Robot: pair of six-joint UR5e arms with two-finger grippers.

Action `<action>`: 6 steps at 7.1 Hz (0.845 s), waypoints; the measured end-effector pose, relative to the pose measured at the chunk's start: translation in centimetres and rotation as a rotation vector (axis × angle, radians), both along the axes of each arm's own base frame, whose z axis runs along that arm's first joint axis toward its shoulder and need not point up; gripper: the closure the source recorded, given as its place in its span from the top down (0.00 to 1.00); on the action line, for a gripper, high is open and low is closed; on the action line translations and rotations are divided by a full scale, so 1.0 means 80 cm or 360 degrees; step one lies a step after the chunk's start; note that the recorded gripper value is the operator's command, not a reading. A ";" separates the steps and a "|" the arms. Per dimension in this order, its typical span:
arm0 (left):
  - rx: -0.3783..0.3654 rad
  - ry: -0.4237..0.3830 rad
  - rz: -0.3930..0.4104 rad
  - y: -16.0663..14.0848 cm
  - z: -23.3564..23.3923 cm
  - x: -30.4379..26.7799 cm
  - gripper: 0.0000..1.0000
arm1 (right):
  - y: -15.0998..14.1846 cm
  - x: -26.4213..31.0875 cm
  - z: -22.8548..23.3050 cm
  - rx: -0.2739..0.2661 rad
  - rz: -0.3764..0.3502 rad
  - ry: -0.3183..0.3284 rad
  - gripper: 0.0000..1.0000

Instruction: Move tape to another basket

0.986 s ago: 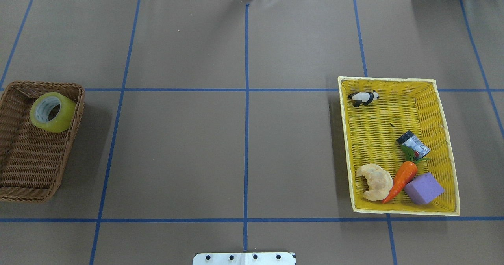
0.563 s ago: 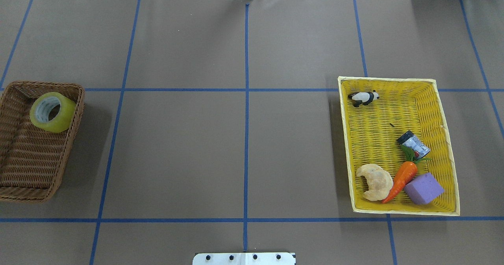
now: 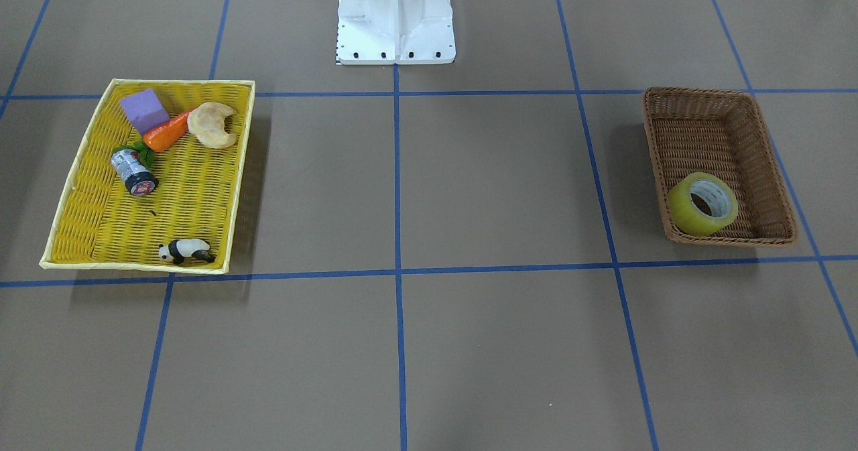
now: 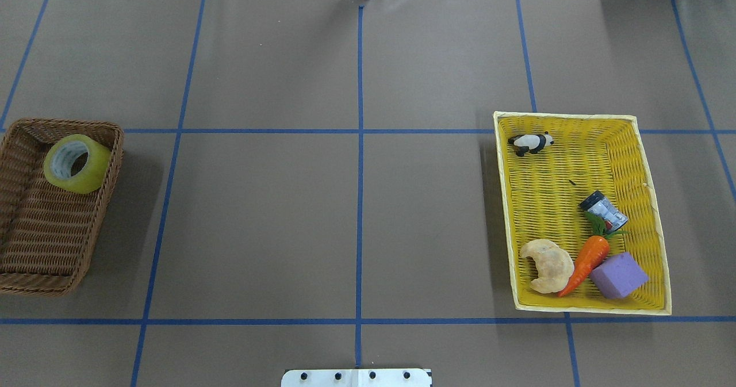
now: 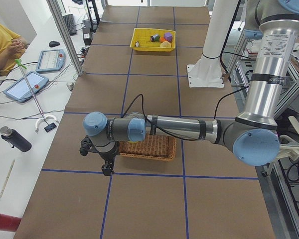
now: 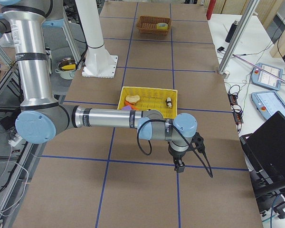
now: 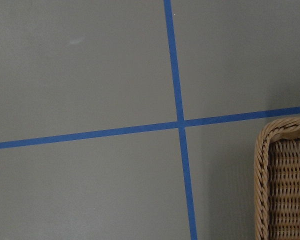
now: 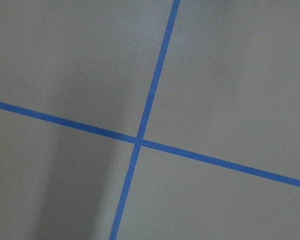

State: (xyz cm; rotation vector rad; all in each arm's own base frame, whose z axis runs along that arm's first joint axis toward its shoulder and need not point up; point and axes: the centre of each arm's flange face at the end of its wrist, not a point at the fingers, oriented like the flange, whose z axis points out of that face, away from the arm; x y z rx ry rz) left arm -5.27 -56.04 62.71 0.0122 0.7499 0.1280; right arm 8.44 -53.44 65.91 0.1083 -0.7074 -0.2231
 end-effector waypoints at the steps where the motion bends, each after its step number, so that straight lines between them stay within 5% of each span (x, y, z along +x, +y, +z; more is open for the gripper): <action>1: 0.0017 0.0002 -0.0004 -0.001 -0.006 0.000 0.99 | 0.007 0.001 0.008 -0.0019 0.0001 0.0025 1.00; 6: 0.0069 0.0009 0.0010 0.000 -0.016 0.001 0.99 | 0.032 0.010 0.033 -0.0080 0.0024 0.0043 1.00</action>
